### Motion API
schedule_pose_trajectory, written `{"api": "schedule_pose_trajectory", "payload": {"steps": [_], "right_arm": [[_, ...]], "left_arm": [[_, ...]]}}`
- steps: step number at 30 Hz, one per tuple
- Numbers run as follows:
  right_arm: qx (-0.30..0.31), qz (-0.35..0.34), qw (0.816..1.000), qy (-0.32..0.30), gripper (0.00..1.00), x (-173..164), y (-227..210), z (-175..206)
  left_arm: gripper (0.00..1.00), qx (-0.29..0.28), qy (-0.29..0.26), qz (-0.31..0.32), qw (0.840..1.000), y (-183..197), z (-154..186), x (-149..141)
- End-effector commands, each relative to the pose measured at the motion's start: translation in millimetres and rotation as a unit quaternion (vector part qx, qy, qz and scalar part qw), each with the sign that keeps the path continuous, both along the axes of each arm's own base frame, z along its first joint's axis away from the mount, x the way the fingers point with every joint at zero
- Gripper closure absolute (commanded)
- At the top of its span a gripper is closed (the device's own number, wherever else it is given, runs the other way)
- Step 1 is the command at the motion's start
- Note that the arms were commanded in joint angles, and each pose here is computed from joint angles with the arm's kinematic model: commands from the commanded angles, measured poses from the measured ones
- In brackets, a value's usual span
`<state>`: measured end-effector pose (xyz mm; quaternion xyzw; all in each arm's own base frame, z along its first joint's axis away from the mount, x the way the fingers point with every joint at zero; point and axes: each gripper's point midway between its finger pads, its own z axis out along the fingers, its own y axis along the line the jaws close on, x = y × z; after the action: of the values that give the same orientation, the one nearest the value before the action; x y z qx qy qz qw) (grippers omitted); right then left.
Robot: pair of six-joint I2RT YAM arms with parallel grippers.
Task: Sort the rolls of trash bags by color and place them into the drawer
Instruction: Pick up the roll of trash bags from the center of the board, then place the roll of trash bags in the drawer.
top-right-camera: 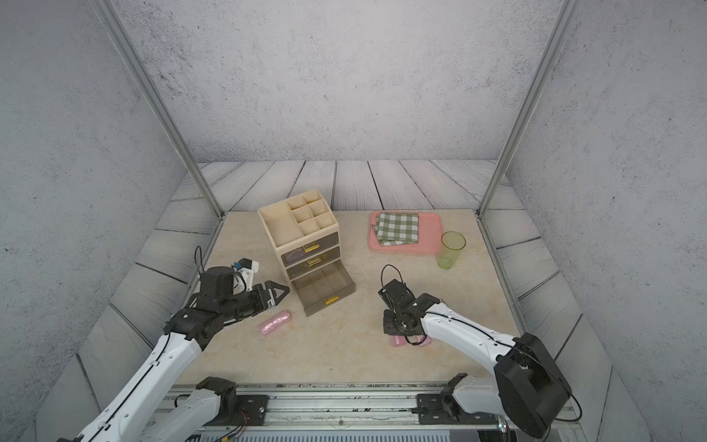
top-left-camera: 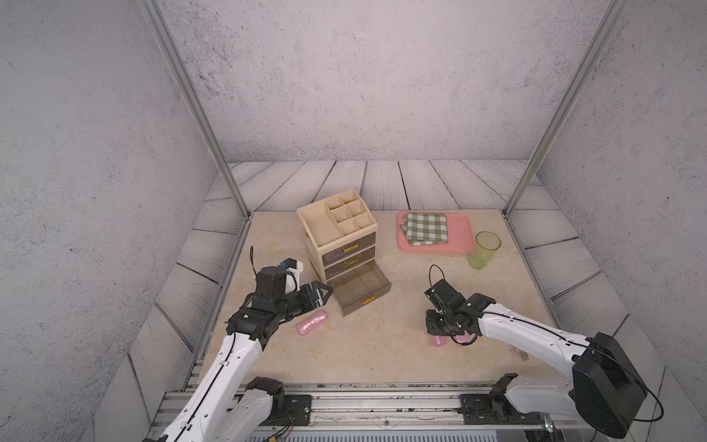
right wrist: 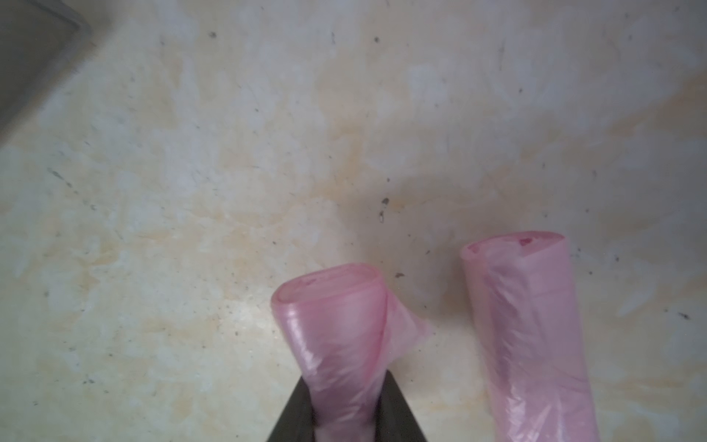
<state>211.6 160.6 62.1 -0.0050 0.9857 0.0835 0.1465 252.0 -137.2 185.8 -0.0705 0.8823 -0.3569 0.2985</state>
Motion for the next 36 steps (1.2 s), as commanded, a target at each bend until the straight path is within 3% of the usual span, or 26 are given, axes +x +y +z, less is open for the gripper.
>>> {"api": "schedule_pose_trajectory", "payload": {"steps": [1,4,6,12,17,24,28,31,34,36], "right_arm": [[0.044,0.016,0.999,-0.008,0.73,8,21,15],[0.106,0.015,0.994,-0.024,0.72,21,46,32],[0.181,0.006,0.983,-0.034,0.72,35,75,50],[0.370,-0.055,0.927,-0.042,0.71,89,151,91],[0.441,-0.104,0.891,-0.035,0.69,128,184,103],[0.499,-0.146,0.854,-0.003,0.50,154,210,98],[0.498,-0.134,0.857,-0.016,0.49,153,209,108],[0.475,-0.099,0.873,-0.043,0.49,147,203,124],[0.416,-0.045,0.905,-0.076,0.49,135,187,137],[0.342,-0.008,0.935,-0.092,0.49,125,166,135]], "left_arm": [[0.25,0.002,-0.004,0.002,1.000,1,3,-2],[0.25,0.008,-0.003,0.001,1.000,2,2,-1],[0.25,0.009,-0.003,0.000,1.000,1,2,2],[0.25,0.008,-0.010,0.002,1.000,1,9,5],[0.25,0.010,-0.013,0.002,1.000,2,13,2],[0.25,0.011,-0.014,0.004,1.000,4,15,-2],[0.25,0.012,-0.012,0.004,1.000,4,14,-4],[0.25,0.012,-0.014,0.005,1.000,4,14,-3],[0.25,0.011,-0.012,0.003,1.000,3,13,-2],[0.25,0.011,-0.011,0.002,1.000,3,13,-3]]}}
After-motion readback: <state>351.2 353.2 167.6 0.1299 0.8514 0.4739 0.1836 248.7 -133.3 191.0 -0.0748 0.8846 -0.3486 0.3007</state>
